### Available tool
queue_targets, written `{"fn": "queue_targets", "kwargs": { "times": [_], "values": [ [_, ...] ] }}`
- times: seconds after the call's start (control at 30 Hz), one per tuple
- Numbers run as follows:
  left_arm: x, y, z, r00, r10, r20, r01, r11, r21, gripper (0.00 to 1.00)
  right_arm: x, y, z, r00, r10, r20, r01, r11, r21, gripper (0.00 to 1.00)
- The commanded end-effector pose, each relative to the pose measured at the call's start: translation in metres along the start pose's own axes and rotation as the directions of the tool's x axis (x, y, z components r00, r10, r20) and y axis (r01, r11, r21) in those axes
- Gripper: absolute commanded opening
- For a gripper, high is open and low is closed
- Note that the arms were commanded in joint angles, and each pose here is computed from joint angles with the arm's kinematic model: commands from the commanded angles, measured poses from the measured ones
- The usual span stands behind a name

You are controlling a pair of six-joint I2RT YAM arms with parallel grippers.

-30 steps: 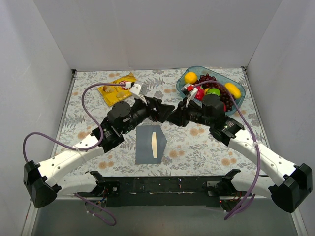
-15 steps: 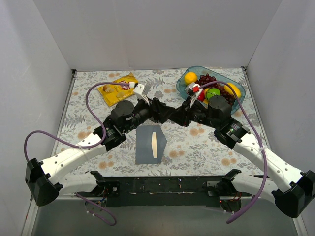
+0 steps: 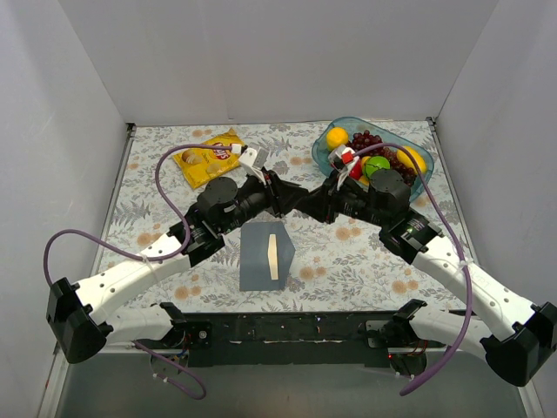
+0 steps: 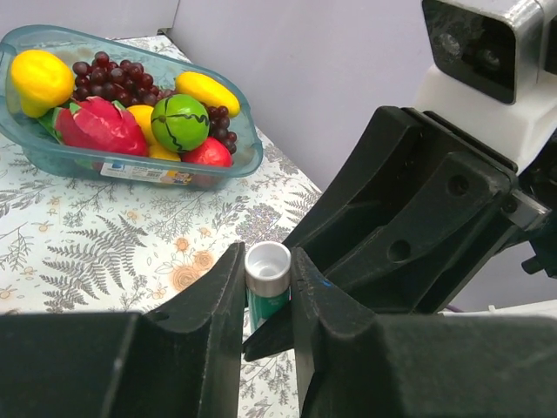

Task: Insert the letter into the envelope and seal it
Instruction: Unscrew the solid glue.

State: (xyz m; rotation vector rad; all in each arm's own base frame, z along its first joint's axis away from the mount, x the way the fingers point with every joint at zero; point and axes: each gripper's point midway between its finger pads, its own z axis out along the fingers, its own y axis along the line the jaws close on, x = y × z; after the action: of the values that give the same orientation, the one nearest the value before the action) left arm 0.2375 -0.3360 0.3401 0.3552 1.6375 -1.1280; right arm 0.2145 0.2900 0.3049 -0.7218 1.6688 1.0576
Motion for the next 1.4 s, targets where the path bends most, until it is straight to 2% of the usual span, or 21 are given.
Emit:
{"fn": "queue_targets", "kwargs": {
  "times": [0.0,0.1,0.2,0.3,0.33,0.37,0.43,0.5,0.57,0.6,0.63,0.67,0.7,0.73,0.8,0.83,0.93,1.0,1.07,1.13,1.37],
  "values": [
    [0.000,-0.016,-0.004,1.000,0.009,-0.004,-0.008,0.996,0.085,0.01,-0.026,0.019,-0.002,0.993,-0.076,0.093,0.083,0.993,-0.082,0.01],
    [-0.001,-0.030,-0.012,0.999,0.052,-0.004,-0.050,0.983,0.177,0.00,-0.027,0.035,-0.006,0.987,-0.116,0.110,0.134,0.976,-0.170,0.01],
    [0.004,-0.058,-0.029,0.991,0.130,-0.026,-0.112,0.926,0.360,0.00,-0.025,0.061,-0.015,0.976,-0.181,0.123,0.211,0.924,-0.319,0.01],
    [0.012,-0.088,-0.054,0.980,0.194,-0.047,-0.137,0.824,0.550,0.00,-0.022,0.089,-0.028,0.962,-0.235,0.143,0.275,0.835,-0.477,0.01],
    [0.012,-0.093,-0.060,0.977,0.210,-0.047,-0.143,0.796,0.588,0.00,-0.019,0.101,-0.036,0.956,-0.252,0.149,0.291,0.783,-0.549,0.01],
    [0.017,-0.104,-0.073,0.969,0.239,-0.057,-0.144,0.739,0.658,0.00,-0.020,0.108,-0.041,0.950,-0.266,0.165,0.311,0.753,-0.579,0.01],
    [0.019,-0.110,-0.083,0.962,0.264,-0.067,-0.140,0.692,0.708,0.00,-0.019,0.122,-0.054,0.938,-0.288,0.194,0.343,0.675,-0.653,0.01],
    [0.021,-0.116,-0.094,0.954,0.290,-0.071,-0.138,0.638,0.757,0.00,-0.019,0.130,-0.062,0.929,-0.300,0.216,0.363,0.629,-0.687,0.01],
    [0.018,-0.116,-0.098,0.954,0.294,-0.063,-0.145,0.632,0.761,0.04,-0.021,0.135,-0.068,0.924,-0.307,0.229,0.375,0.602,-0.705,0.01],
    [0.015,-0.114,-0.098,0.955,0.292,-0.050,-0.157,0.643,0.750,0.15,-0.021,0.134,-0.067,0.924,-0.307,0.228,0.375,0.609,-0.699,0.01],
    [0.011,-0.110,-0.096,0.957,0.287,-0.038,-0.170,0.662,0.730,0.30,-0.024,0.129,-0.062,0.924,-0.306,0.230,0.378,0.641,-0.667,0.01],
    [0.007,-0.108,-0.094,0.959,0.282,-0.028,-0.179,0.679,0.712,0.65,-0.023,0.126,-0.060,0.927,-0.304,0.221,0.373,0.664,-0.648,0.01],
    [0.004,-0.104,-0.092,0.961,0.275,-0.019,-0.187,0.701,0.688,0.71,-0.022,0.122,-0.056,0.927,-0.305,0.218,0.372,0.684,-0.627,0.01],
    [-0.005,-0.098,-0.088,0.964,0.265,0.010,-0.209,0.736,0.644,0.74,-0.026,0.113,-0.049,0.930,-0.299,0.215,0.368,0.733,-0.573,0.01],
    [-0.018,-0.086,-0.080,0.970,0.240,0.045,-0.224,0.797,0.561,0.81,-0.025,0.102,-0.041,0.941,-0.283,0.187,0.339,0.780,-0.525,0.01],
    [-0.029,-0.073,-0.073,0.975,0.208,0.081,-0.222,0.855,0.469,0.83,-0.030,0.094,-0.035,0.944,-0.276,0.182,0.330,0.816,-0.475,0.01],
    [-0.046,-0.054,-0.065,0.977,0.163,0.138,-0.201,0.920,0.336,0.87,-0.033,0.070,-0.019,0.963,-0.233,0.134,0.267,0.894,-0.359,0.01],
    [-0.057,-0.032,-0.055,0.980,0.107,0.167,-0.139,0.970,0.199,0.87,-0.033,0.057,-0.011,0.972,-0.204,0.116,0.230,0.928,-0.292,0.01],
    [-0.064,-0.011,-0.045,0.982,0.057,0.182,-0.074,0.994,0.084,0.87,-0.038,0.038,-0.005,0.979,-0.169,0.112,0.188,0.965,-0.183,0.01],
    [-0.056,0.003,-0.038,0.989,0.029,0.147,-0.032,0.999,0.020,0.82,-0.041,0.024,-0.001,0.983,-0.149,0.110,0.160,0.982,-0.105,0.01],
    [-0.040,0.021,-0.024,0.996,-0.007,0.093,0.011,0.999,-0.047,0.71,-0.047,0.016,0.001,0.983,-0.125,0.130,0.133,0.990,-0.052,0.01]
  ]
}}
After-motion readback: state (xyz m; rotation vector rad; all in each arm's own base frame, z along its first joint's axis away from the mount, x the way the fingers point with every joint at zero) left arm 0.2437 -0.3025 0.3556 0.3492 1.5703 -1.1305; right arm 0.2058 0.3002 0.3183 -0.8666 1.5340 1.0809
